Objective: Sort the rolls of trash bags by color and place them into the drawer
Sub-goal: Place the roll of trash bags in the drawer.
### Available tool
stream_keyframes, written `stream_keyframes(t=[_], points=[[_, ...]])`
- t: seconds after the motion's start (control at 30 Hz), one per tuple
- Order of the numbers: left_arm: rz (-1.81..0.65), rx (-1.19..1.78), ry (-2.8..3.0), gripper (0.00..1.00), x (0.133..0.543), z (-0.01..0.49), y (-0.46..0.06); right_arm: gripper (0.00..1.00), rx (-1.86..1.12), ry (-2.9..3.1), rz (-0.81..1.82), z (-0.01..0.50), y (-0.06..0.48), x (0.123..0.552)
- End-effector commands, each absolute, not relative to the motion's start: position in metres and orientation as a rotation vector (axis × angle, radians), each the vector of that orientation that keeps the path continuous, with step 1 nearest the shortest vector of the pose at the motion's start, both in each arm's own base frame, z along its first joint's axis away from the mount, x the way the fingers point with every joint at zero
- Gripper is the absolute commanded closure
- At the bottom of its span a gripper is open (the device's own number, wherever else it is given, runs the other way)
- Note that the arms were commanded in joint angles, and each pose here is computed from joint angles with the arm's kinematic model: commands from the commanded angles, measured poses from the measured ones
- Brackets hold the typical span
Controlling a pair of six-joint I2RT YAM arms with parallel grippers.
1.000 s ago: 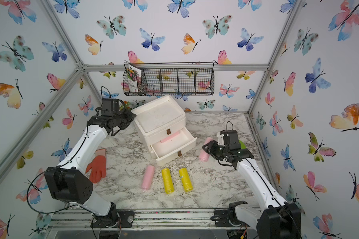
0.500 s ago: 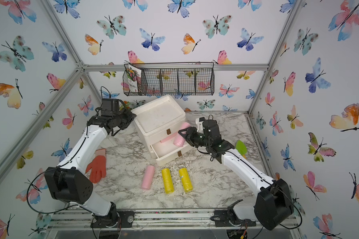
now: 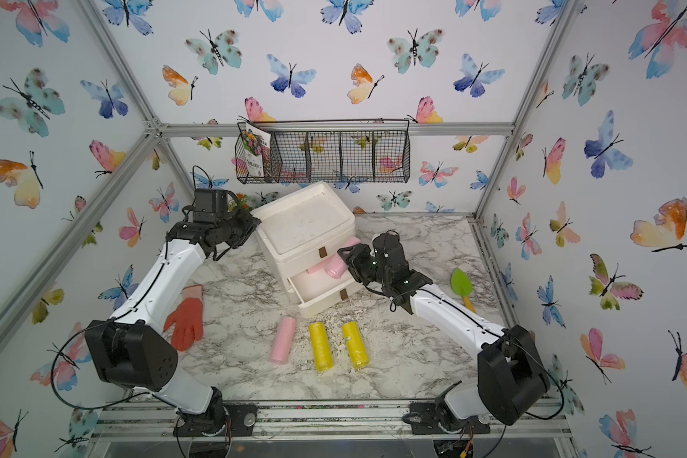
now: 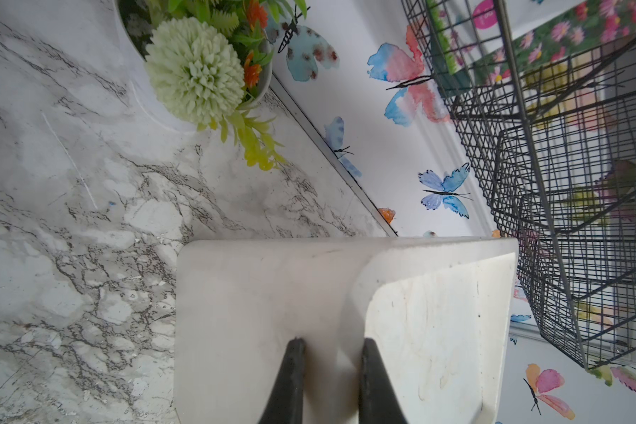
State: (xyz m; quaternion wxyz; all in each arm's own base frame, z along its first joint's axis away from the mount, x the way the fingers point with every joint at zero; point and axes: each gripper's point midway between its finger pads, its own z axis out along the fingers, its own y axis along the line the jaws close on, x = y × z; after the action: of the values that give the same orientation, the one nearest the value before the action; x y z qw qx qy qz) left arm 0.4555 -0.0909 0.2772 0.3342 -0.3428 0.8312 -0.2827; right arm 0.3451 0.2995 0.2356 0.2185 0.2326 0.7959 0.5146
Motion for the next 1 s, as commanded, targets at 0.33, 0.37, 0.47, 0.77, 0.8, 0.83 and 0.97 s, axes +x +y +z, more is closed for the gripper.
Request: stream_keyframes(t=[0.33,0.37,0.47,0.77,0.8,0.83,0.97], points=[[-0.785,-1.017,2.289,1.0,0.445,0.235,-0.098,0.46,0.742,2.214,1.418,0.207,0.313,0.347],[-0.784,-1.018,2.288,1.0,0.445,0.235,-0.098,0.45,0.746,2.215,1.42,0.205,0.314,0.348],[-0.781,-1.02,2.284,1.0,0.445,0.236,-0.096,0.42,0.738,2.23,1.435,0.201,0.319,0.348],[-0.774,-1.026,2.287,1.0,0.444,0.233,-0.094,0.38,0.673,2.228,1.439,0.205,0.323,0.346],[-0.774,-1.028,2.288,1.0,0.444,0.233,-0.094,0.38,0.638,2.226,1.426,0.209,0.322,0.346],[-0.773,-1.03,2.289,1.0,0.444,0.232,-0.094,0.37,0.588,2.23,1.401,0.212,0.322,0.344],[-0.771,-1.026,2.286,1.0,0.444,0.233,-0.093,0.36,0.318,2.273,1.242,0.228,0.332,0.326]])
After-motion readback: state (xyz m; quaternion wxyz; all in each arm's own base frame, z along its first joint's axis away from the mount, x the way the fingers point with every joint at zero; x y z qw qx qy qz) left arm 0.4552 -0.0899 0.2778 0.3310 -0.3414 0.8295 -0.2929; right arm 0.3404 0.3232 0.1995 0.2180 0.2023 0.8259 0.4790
